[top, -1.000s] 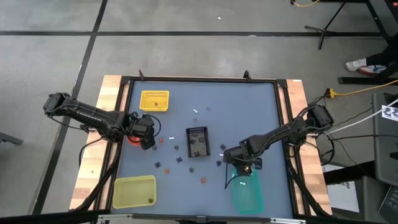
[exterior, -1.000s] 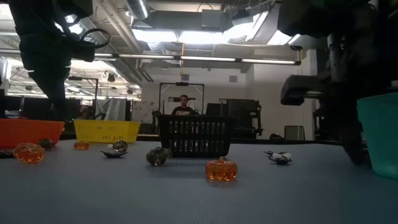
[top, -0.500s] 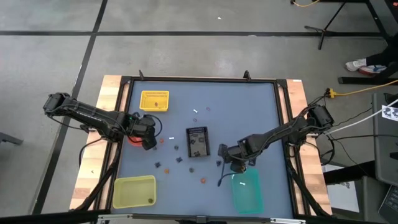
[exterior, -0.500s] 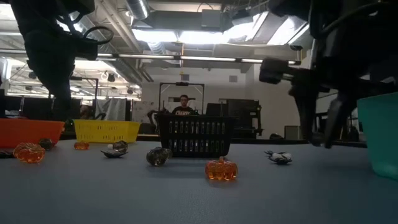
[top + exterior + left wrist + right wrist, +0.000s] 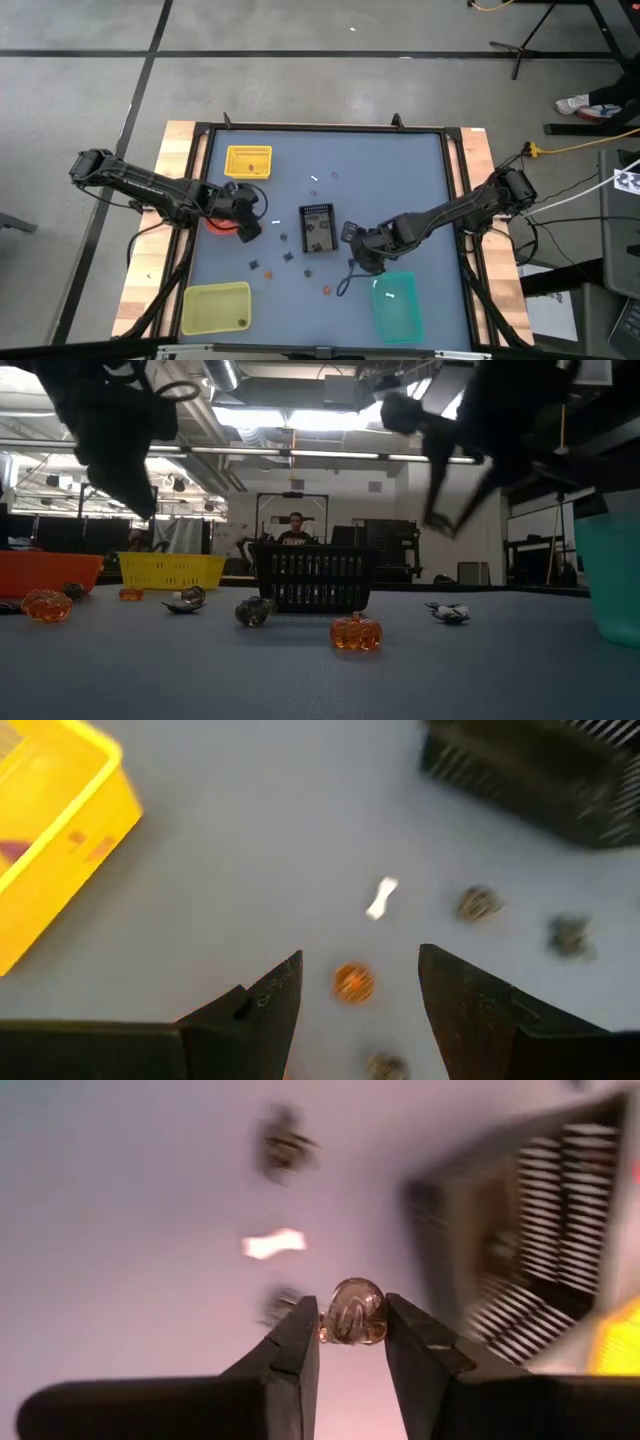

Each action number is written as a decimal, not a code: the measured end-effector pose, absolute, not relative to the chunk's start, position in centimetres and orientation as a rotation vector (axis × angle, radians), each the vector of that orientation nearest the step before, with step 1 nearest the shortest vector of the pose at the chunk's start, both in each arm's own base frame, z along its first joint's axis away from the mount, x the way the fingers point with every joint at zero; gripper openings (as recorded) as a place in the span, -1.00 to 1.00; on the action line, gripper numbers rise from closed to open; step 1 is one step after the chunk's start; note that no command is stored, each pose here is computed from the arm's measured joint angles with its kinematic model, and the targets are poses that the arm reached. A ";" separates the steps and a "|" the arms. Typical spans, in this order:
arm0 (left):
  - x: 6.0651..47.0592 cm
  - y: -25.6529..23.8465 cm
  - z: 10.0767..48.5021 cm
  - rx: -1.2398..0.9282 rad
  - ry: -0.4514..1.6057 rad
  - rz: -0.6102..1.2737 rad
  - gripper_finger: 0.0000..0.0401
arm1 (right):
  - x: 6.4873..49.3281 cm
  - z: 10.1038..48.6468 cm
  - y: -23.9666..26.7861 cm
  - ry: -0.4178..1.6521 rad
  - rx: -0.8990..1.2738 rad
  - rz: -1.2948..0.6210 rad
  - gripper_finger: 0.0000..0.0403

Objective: Sort Halloween decoration
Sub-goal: Put the black skull toy into the bottom yellow bin

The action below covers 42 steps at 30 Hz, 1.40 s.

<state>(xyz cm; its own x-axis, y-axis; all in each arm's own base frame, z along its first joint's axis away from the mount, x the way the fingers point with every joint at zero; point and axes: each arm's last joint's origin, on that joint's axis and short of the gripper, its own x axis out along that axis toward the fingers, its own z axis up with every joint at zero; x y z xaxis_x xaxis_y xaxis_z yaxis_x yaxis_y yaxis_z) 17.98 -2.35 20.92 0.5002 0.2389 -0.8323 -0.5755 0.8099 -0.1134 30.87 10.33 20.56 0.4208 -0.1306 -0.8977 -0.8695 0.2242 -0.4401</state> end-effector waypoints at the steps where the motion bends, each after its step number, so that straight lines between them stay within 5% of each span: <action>1: 18.2 -2.4 21.0 -0.415 0.905 0.501 -0.09 | 31.1 20.9 10.3 1.032 -1.274 0.631 -0.54; 23: 21.8 -3.1 24.8 -0.609 0.398 0.306 -0.09 | 37.0 26.5 6.9 0.574 -1.175 0.040 -0.54; 42: 22.6 -3.3 27.1 -0.532 0.178 0.208 -0.09 | 38.1 28.3 6.0 0.332 -1.090 0.020 -0.54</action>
<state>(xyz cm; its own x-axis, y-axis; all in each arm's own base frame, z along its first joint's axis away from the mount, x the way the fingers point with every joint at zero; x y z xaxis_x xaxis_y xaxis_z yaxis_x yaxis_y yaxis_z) 22.63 -3.26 27.07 0.9637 0.1500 -0.2209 -0.2418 0.8415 -0.4832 38.10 6.05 28.35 0.9503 -0.1461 -0.2749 -0.1787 0.4671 -0.8660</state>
